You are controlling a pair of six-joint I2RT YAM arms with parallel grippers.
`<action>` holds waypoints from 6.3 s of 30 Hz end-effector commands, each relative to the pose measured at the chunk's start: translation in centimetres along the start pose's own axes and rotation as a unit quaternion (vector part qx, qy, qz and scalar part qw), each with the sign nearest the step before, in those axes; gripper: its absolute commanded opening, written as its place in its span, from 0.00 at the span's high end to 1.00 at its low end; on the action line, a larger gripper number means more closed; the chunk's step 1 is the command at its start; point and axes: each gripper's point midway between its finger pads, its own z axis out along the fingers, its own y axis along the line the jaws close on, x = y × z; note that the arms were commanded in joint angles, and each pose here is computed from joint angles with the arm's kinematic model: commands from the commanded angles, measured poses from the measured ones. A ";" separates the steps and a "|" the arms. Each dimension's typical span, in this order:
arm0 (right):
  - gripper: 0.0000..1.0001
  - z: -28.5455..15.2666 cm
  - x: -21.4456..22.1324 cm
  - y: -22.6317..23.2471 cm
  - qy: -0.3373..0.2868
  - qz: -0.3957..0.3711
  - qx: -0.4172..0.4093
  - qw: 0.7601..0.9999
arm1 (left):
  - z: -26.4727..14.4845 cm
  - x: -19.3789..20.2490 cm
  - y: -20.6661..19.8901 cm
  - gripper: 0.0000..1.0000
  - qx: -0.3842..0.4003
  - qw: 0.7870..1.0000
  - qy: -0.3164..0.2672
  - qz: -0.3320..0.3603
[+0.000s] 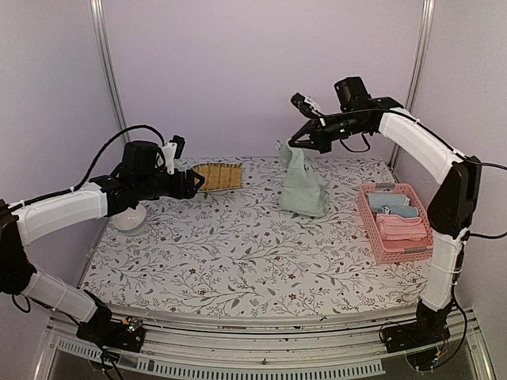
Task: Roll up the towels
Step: Pick up the towel from the center of the board, then place the towel at the center of the board, then adjust the towel at the center of the board.
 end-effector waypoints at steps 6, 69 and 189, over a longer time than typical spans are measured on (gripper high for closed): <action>0.97 -5.2 -5.7 7.2 -0.093 -0.056 -0.068 0.992 | -0.5 -0.5 0.7 0.28 -0.003 1.000 -0.014 -0.017; 0.97 1.2 20.0 5.4 0.241 0.121 0.039 0.962 | 8.3 14.4 -13.5 1.00 0.257 0.915 0.311 -0.027; 0.96 -5.6 21.0 7.0 0.088 0.157 -0.014 0.984 | -4.3 15.6 -8.5 0.70 0.191 0.946 0.258 -0.043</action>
